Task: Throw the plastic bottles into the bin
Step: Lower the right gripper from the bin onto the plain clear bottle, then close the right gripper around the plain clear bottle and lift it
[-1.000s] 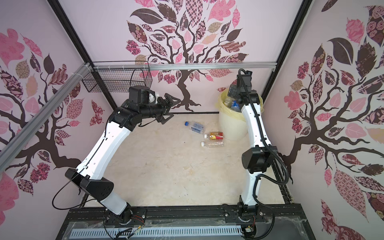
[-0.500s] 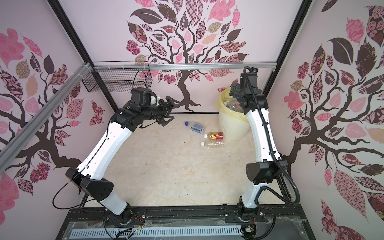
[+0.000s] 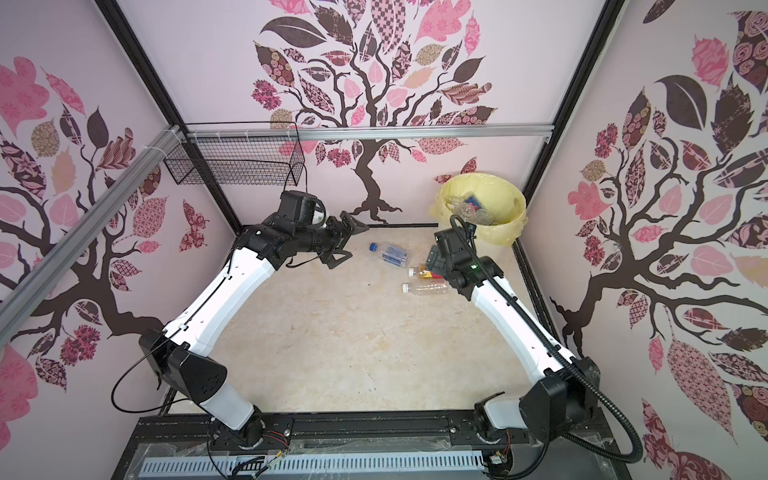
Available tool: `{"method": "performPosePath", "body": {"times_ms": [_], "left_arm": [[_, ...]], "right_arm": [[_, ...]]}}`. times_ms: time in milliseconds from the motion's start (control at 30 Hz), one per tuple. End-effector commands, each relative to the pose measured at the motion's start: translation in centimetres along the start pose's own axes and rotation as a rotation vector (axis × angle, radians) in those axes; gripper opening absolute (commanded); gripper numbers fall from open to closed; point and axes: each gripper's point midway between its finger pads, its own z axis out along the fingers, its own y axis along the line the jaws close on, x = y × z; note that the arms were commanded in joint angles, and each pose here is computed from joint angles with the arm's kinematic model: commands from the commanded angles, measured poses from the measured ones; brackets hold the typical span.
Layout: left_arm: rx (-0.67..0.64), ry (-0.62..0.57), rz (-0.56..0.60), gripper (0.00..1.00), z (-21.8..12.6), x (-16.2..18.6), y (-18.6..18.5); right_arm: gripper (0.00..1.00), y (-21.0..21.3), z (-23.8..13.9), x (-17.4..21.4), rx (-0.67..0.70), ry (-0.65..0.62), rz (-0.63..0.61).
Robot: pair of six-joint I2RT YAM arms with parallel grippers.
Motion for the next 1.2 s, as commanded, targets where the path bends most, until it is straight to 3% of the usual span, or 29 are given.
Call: {"method": "performPosePath", "body": {"times_ms": [0, 133, 433, 833, 1167], "left_arm": [[0.018, 0.014, 0.013, 0.97, -0.7, 1.1, -0.2], [0.005, 0.024, 0.010, 0.97, -0.6, 1.5, 0.6], [-0.015, 0.032, 0.004, 0.97, -0.7, 2.2, 2.1], [-0.035, 0.047, -0.006, 0.97, -0.1, 2.4, 2.9], [-0.052, 0.053, -0.018, 0.97, 0.4, 2.3, 3.8]], "right_arm": [[1.00, -0.1, 0.7, 1.8, -0.026, 0.034, 0.160], [1.00, 0.0, 3.9, 5.1, -0.015, 0.119, 0.248], [0.99, 1.0, 9.3, 8.4, 0.008, 0.228, 0.378], [1.00, 0.3, 14.5, 9.9, 0.042, 0.256, 0.489], [0.99, 1.0, 16.3, 9.1, 0.009, 0.212, 0.521]]}}
